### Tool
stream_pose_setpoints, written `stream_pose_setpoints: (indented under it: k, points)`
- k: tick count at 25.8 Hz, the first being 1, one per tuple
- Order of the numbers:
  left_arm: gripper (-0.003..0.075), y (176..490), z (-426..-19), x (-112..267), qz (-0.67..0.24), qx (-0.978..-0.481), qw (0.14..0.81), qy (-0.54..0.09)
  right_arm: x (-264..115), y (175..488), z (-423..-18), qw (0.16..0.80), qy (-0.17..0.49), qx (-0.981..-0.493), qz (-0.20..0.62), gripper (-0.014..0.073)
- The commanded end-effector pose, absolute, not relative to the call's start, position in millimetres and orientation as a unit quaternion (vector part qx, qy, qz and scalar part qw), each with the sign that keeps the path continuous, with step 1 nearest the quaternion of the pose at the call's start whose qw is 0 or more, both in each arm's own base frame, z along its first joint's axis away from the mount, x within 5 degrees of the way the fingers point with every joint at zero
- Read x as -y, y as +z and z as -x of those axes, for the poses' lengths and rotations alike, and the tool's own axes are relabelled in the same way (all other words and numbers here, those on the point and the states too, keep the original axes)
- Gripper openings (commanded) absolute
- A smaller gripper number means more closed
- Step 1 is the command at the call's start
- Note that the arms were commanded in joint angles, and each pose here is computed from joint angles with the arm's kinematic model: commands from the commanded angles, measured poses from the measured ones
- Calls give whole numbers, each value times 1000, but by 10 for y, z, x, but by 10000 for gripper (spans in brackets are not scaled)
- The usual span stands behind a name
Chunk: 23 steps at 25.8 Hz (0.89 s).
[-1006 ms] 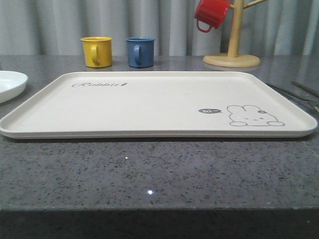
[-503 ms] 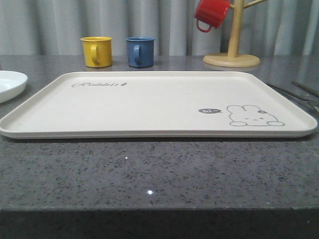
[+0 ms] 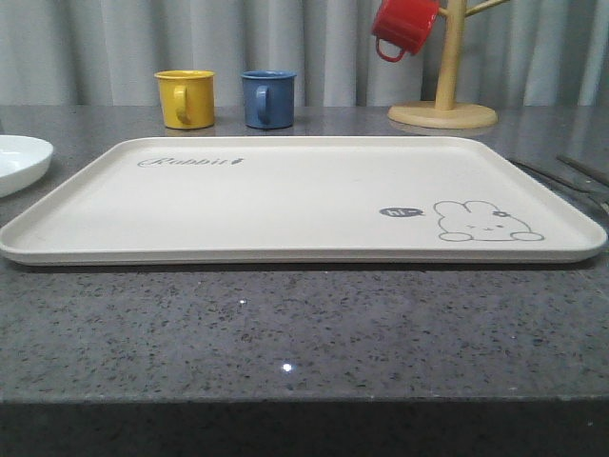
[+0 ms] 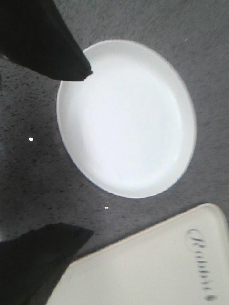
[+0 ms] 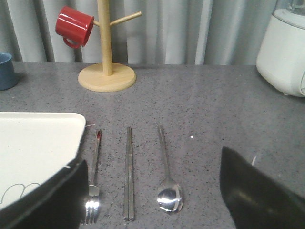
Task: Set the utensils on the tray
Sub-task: 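Move the left gripper to the white plate's rim and grasp it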
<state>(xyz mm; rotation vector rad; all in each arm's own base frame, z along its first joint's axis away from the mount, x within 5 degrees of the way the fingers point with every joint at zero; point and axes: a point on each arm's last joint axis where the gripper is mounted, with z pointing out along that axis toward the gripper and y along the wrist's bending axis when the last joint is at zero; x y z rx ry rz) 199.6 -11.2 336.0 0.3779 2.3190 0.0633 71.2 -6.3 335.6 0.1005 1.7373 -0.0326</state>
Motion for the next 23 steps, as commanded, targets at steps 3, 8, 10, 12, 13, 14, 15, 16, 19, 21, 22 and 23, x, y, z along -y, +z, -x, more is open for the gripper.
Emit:
stream_pose_setpoints:
  k: [3, 8, 10, 12, 13, 14, 15, 16, 19, 21, 22, 23]
  points:
    - [472, 3353, -2428, 225, -210, -932, 295, 14, 68, 3524, -725, 679, -23, -733, -38, 593]
    - [398, 3175, -2765, 428, -258, -938, 231, 8, 68, 3524, -725, 679, -23, -733, -38, 593]
    - [398, 3095, -2872, 499, -277, -937, 212, 18, 68, 3524, -725, 679, -23, -733, -38, 593]
    - [398, 3015, -2951, 544, -290, -937, 193, 25, 68, 3524, -725, 679, -23, -733, -38, 593]
    - [398, 2979, -2984, 557, -294, -937, 187, 29, 68, 3524, -725, 679, -23, -733, -38, 593]
    - [398, 2948, -3017, 562, -297, -936, 183, 33, 68, 3524, -725, 679, -23, -733, -38, 593]
    - [395, 2925, -3047, 562, -299, -936, 181, 37, 68, 3524, -725, 679, -23, -733, -38, 593]
    - [386, 2905, -3064, 559, -300, -936, 180, 40, 68, 3524, -725, 679, -23, -733, -38, 593]
    - [342, 2855, -3094, 557, -303, -936, 172, 44, 68, 3524, -725, 679, -23, -733, -38, 593]
    - [315, 2840, -3101, 559, -303, -937, 170, 44, 68, 3524, -725, 679, -23, -733, -38, 593]
    - [295, 2840, -3101, 559, -303, -937, 170, 44, 68, 3524, -725, 679, -23, -733, -38, 593]
    - [279, 2840, -3101, 559, -303, -937, 170, 44, 68, 3524, -725, 679, -23, -733, -38, 593]
